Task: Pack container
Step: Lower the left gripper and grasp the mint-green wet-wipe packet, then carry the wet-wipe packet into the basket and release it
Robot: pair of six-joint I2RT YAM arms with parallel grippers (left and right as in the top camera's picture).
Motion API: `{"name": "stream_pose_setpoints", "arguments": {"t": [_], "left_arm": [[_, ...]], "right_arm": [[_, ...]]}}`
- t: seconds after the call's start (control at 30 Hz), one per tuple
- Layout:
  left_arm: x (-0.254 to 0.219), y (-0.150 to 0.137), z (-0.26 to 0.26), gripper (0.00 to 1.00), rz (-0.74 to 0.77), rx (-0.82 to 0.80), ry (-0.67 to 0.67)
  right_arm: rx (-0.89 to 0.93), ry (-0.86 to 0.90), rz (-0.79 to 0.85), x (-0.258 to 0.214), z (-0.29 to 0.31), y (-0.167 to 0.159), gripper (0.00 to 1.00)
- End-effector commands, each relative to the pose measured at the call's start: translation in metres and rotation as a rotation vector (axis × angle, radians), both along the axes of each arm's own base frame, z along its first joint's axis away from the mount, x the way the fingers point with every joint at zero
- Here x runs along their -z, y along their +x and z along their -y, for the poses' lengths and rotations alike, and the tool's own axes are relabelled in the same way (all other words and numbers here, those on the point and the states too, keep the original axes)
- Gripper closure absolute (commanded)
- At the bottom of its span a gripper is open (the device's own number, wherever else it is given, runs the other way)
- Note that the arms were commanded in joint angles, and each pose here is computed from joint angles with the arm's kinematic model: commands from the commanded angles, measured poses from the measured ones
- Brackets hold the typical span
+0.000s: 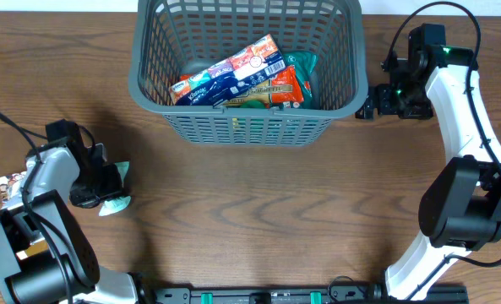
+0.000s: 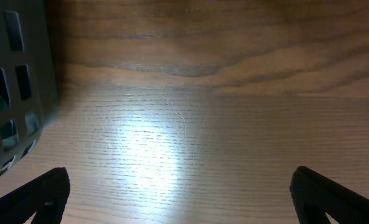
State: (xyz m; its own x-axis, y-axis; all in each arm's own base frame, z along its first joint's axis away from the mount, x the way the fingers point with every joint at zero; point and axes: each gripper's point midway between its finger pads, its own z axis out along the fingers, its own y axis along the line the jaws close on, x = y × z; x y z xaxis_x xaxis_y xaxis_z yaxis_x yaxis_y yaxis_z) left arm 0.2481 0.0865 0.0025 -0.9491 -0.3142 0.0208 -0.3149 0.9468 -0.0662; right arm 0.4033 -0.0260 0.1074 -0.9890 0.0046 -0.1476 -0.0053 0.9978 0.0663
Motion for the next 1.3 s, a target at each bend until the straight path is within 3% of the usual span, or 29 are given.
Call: {"name": "stream_pose_setpoints", "arguments": {"t": [0.0, 0.17, 0.37, 0.47, 0.6, 0.77, 1.0, 1.1, 1.27], "left_arm": [[-0.039, 0.029, -0.006, 0.94, 0.102, -0.08, -0.001], [-0.124, 0.065, -0.014, 0.94, 0.243, -0.073, 0.019], [-0.273, 0.12, -0.007, 0.95, 0.564, 0.006, 0.097], [-0.348, 0.141, 0.024, 0.95, 0.764, 0.15, 0.147], [-0.402, 0.157, 0.089, 0.94, 0.944, 0.437, 0.196], [-0.411, 0.17, 0.18, 0.94, 1.038, 0.913, 0.325], [-0.363, 0.186, 0.276, 0.94, 1.001, 1.554, 0.451], [-0.342, 0.202, 0.293, 0.94, 0.984, 1.663, 0.481], [-0.295, 0.233, 0.306, 0.94, 0.925, 1.688, 0.453]], "right_arm": [[-0.011, -0.004, -0.003, 0.001, 0.003, -0.001, 0.01], [-0.01, -0.004, -0.002, 0.001, 0.003, -0.001, 0.01], [-0.011, -0.003, -0.006, 0.001, 0.002, -0.002, 0.01], [-0.011, -0.003, -0.008, 0.001, 0.002, -0.002, 0.01], [-0.011, -0.003, -0.012, 0.001, 0.002, -0.003, 0.01], [-0.011, -0.002, -0.018, 0.001, 0.002, -0.005, 0.01], [-0.011, -0.002, -0.021, 0.001, 0.002, -0.005, 0.01], [-0.011, -0.002, -0.021, 0.001, 0.002, -0.005, 0.01], [-0.011, -0.001, -0.021, 0.001, 0.002, -0.005, 0.01]]}}
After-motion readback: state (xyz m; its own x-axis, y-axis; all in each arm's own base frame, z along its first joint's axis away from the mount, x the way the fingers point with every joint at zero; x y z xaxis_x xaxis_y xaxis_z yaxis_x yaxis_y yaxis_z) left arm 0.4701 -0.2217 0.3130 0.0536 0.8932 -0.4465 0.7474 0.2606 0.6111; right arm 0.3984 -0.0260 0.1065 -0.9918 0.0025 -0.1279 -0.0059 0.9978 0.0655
